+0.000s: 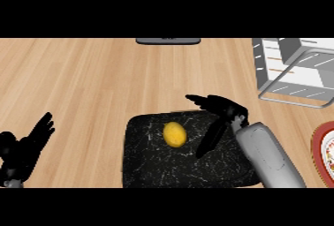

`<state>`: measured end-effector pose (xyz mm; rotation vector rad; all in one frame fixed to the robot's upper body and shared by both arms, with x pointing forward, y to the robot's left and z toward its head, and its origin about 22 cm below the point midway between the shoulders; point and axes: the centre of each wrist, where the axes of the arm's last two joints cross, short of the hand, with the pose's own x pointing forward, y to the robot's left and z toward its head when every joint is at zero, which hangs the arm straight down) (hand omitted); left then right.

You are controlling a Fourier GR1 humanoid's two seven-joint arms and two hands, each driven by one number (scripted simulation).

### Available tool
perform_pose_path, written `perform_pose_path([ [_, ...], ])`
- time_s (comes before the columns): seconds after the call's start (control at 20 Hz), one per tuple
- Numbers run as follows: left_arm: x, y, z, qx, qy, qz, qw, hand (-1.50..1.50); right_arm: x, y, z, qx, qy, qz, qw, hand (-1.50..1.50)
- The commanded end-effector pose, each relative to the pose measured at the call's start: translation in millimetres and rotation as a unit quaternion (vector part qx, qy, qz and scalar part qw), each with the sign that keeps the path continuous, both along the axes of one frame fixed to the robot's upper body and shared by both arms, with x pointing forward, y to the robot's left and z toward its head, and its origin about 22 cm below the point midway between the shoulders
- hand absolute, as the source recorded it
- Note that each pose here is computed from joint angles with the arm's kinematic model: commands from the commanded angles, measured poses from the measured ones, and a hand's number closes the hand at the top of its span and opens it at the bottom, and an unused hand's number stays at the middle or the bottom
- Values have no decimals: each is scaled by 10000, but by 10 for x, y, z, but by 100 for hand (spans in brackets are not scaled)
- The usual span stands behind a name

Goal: Pick the lemon from the tray and place it in the tiered basket

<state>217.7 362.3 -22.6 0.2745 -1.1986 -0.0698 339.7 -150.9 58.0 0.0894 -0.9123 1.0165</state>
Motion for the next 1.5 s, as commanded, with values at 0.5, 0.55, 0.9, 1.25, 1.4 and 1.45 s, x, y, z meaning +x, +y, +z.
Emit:
perform_pose_path([
  [0.5,-34,-126,64,-8,-20,-22,10000,0,-50,276,-251,124,-82,33,9999,-150],
  [0.55,49,137,64,24,2,-83,10000,0,-70,435,-376,65,-141,-3,9999,-150],
  [0.9,-95,-59,-127,-127,71,-56,9999,0,-106,514,-384,180,40,39,9998,-150],
  [1.25,42,-154,-8,-1,41,-43,10000,0,-80,632,-588,134,57,55,9999,-150],
  [1.4,2,-167,-171,16,27,30,10000,0,-225,519,-743,210,127,197,9995,-150],
  [1.45,89,-25,-9,15,-13,-48,10000,0,-177,625,-756,247,203,293,9991,-150],
])
